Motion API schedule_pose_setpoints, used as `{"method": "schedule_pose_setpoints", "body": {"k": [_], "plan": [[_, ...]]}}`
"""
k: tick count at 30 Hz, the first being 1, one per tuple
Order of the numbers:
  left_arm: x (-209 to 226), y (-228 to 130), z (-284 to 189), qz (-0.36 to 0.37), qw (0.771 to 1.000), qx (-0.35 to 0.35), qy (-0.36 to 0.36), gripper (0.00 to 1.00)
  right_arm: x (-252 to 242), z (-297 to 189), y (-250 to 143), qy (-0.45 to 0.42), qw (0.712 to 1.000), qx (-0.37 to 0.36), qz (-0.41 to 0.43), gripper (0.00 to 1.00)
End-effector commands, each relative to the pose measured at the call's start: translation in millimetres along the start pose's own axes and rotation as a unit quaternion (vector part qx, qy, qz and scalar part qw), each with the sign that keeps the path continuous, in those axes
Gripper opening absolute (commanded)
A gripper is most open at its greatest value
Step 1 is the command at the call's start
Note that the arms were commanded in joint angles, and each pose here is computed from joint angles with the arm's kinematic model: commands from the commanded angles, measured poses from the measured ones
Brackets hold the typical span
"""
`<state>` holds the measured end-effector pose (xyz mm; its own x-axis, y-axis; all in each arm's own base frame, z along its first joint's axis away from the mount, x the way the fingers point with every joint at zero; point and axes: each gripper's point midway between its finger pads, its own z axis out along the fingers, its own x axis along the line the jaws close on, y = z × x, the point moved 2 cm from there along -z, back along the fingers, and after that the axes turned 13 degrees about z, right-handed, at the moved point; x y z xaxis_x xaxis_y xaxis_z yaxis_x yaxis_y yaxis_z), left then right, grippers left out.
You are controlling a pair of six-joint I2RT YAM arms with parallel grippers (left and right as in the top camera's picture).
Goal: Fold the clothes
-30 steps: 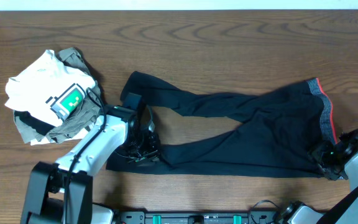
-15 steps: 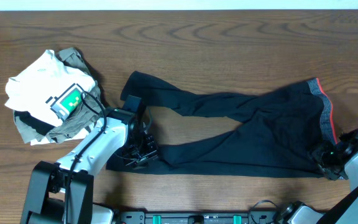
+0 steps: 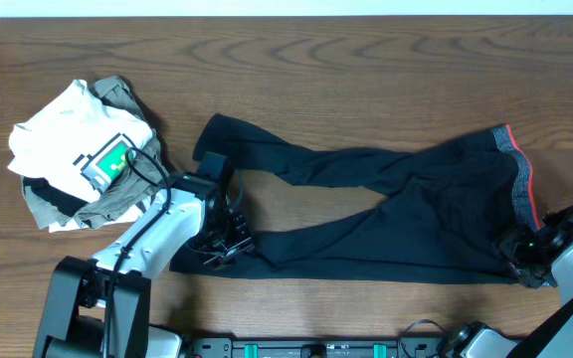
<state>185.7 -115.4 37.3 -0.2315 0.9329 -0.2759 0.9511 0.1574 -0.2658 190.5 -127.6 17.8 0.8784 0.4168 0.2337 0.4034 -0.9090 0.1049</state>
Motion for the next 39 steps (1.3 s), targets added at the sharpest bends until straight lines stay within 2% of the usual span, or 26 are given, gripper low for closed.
{"method": "schedule_pose_setpoints", "body": {"k": [1,10,13,14,15,16,20,24,30,39], "plan": [[9.9,-4.7,6.7,-0.02,1.0,0.011,0.017,0.48,-14.0,7.9,-11.2,-0.031,0.999,0.014,0.002,0.57],[13.4,-5.0,14.1,-0.024,1.0,0.007,0.015,0.47,-14.4,7.8,-12.1,-0.032,0.999,0.017,0.003,0.58],[13.1,-4.5,14.1,-0.023,1.0,0.006,0.014,0.34,-14.4,7.8,-12.1,-0.032,0.999,0.017,0.003,0.57],[13.1,-4.4,14.1,-0.023,1.0,0.006,0.014,0.25,-14.4,7.8,-12.1,-0.032,0.999,0.017,0.002,0.57],[13.1,-4.4,14.1,-0.023,1.0,0.006,0.014,0.13,-14.4,7.8,-12.1,-0.032,0.999,0.017,0.003,0.58],[13.2,-4.5,14.1,-0.023,1.0,0.006,0.014,0.06,-14.4,7.8,-12.1,-0.032,0.999,0.017,0.003,0.58],[14.8,-10.5,13.9,-0.029,0.999,0.019,0.017,0.06,-14.4,7.8,-12.1,-0.032,0.999,0.017,0.003,0.57],[16.2,-40.4,10.5,-0.057,0.994,0.089,0.013,0.06,-14.4,7.8,-12.0,-0.032,0.999,0.016,0.002,0.58],[17.1,-87.6,-5.0,-0.108,0.975,0.195,0.015,0.06,-14.2,7.9,-11.7,-0.032,0.999,0.016,0.002,0.58],[17.6,-93.7,-8.7,-0.114,0.972,0.205,0.016,0.06,-13.8,7.9,-10.8,-0.031,0.999,0.014,0.002,0.58]]}}
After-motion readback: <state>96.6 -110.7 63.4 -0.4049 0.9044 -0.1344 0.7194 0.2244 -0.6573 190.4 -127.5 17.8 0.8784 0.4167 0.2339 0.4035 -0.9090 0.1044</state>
